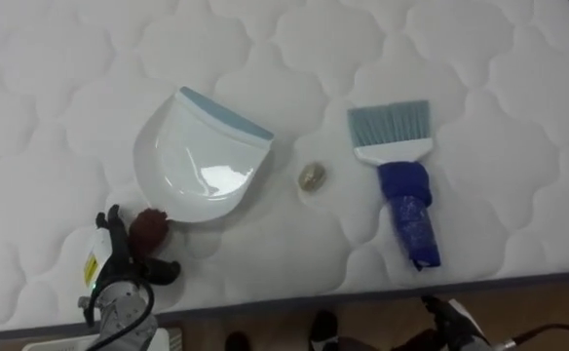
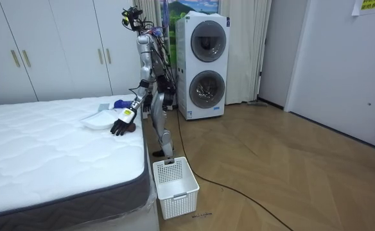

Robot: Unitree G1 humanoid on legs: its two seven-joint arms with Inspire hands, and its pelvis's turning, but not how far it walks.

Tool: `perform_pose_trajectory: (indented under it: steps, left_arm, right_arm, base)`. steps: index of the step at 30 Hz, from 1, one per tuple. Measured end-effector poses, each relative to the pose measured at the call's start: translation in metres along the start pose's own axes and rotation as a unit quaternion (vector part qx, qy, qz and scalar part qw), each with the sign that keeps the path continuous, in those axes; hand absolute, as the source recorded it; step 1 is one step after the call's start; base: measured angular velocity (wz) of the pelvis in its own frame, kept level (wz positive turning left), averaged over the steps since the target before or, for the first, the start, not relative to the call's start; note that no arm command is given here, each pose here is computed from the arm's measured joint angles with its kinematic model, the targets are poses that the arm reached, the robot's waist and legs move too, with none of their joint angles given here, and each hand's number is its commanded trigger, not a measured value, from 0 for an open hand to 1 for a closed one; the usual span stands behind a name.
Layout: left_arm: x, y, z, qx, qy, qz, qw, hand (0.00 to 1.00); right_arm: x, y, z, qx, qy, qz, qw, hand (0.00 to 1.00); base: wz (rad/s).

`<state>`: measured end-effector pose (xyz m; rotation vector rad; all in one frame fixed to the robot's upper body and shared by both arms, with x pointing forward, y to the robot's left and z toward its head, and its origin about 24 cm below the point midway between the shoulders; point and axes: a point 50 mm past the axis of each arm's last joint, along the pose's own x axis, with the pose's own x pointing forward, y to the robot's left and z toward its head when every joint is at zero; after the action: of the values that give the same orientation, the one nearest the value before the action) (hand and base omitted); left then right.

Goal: Clean bed

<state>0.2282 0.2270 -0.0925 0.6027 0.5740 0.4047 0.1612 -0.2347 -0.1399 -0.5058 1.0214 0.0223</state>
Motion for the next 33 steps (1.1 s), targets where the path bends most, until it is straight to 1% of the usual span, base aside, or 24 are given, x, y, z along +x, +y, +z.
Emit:
perform_pose_trajectory:
  steps: [5, 13, 14, 15, 16, 17, 18, 21, 25, 28, 33]
  left_arm:
    - [0.000, 0.000, 0.000, -0.006, 0.004, 0.000, 1.000, 0.00]
    - [-0.002, -0.004, -0.003, 0.012, 0.011, -0.010, 1.000, 0.00]
    - [-0.001, -0.004, -0.003, 0.012, 0.012, -0.010, 1.000, 0.17]
    - [-0.001, -0.004, -0.003, 0.014, 0.013, -0.010, 1.000, 0.50]
    - [-0.001, -0.004, -0.002, 0.014, 0.015, -0.010, 1.000, 0.64]
    - [-0.001, -0.005, -0.001, 0.014, 0.015, -0.010, 1.000, 0.97]
    - [0.000, -0.005, -0.001, 0.016, 0.019, -0.010, 1.000, 1.00]
    - [0.002, -0.005, 0.003, 0.024, 0.015, -0.002, 1.000, 1.00]
    - [0.012, 0.012, 0.009, 0.047, 0.004, 0.022, 0.999, 1.00]
    - [0.016, 0.017, 0.012, 0.052, 0.002, 0.029, 0.998, 1.00]
    - [0.015, 0.012, 0.014, 0.063, 0.003, 0.021, 0.998, 1.00]
  right_arm:
    - [0.000, 0.001, 0.001, 0.006, 0.001, -0.002, 1.000, 0.00]
    - [0.000, 0.001, 0.003, 0.024, -0.001, -0.002, 1.000, 0.00]
    - [0.000, 0.001, 0.003, 0.025, -0.001, -0.002, 1.000, 0.00]
    - [0.000, 0.001, 0.002, 0.026, 0.000, -0.002, 1.000, 0.00]
    - [0.000, 0.001, 0.003, 0.026, -0.001, -0.003, 1.000, 0.00]
    - [0.000, 0.000, 0.003, 0.026, -0.001, -0.003, 1.000, 0.00]
    - [0.000, 0.001, 0.003, 0.026, -0.001, -0.003, 1.000, 0.00]
    - [0.001, 0.000, 0.005, 0.025, -0.004, -0.008, 1.000, 0.00]
    - [0.001, -0.001, 0.009, 0.024, -0.008, -0.010, 1.000, 0.00]
    - [0.002, -0.001, 0.010, 0.024, -0.008, -0.009, 1.000, 0.00]
    - [0.002, -0.001, 0.011, 0.025, -0.010, -0.009, 1.000, 0.00]
  base:
    - [0.00]
    - [-0.02]
    - [0.00]
    - [0.00]
    - [0.00]
    - [0.00]
    - [0.00]
    - [0.00]
    - [0.03]
    - [0.01]
    - [0.00]
